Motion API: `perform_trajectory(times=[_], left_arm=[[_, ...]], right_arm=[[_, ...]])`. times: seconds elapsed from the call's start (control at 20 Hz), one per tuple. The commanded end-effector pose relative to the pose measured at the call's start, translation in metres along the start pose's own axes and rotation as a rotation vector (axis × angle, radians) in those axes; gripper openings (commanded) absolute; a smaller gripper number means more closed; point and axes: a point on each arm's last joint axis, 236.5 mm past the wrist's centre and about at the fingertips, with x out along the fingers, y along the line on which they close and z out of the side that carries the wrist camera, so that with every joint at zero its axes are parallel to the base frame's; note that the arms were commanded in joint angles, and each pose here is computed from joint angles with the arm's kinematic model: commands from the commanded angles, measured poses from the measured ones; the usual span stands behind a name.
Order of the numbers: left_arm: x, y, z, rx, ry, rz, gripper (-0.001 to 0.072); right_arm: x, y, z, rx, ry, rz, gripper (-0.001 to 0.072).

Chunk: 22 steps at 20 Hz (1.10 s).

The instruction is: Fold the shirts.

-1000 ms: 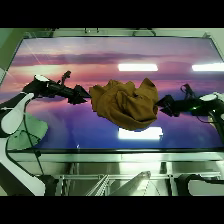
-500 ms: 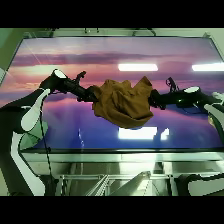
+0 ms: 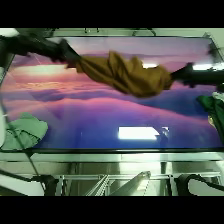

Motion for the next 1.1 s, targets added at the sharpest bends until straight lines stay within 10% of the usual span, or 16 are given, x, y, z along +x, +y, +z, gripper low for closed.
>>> perform_trajectory(times=[0.0, 0.5, 0.8, 1.05], left_arm=[[-0.095, -0.051, 0.009, 0.101, -0.143, 0.102, 0.0017], [-0.113, -0.06, -0.094, 0.007, -0.09, 0.125, 0.0018], [-0.136, -0.146, -0.11, 0.116, -0.146, -0.098, 0.0021], [-0.139, -0.146, -0.144, 0.088, -0.036, -0.056, 0.0024]], right_arm=[[-0.081, 0.034, 0.031, -0.113, -0.193, -0.048, 0.0021], [-0.12, 0.084, 0.003, -0.192, -0.18, 0.003, 0.0022], [-0.154, 0.213, -0.031, -0.315, -0.173, 0.469, 0.0022], [-0.144, 0.186, -0.052, -0.243, -0.111, 0.24, 0.0023]])
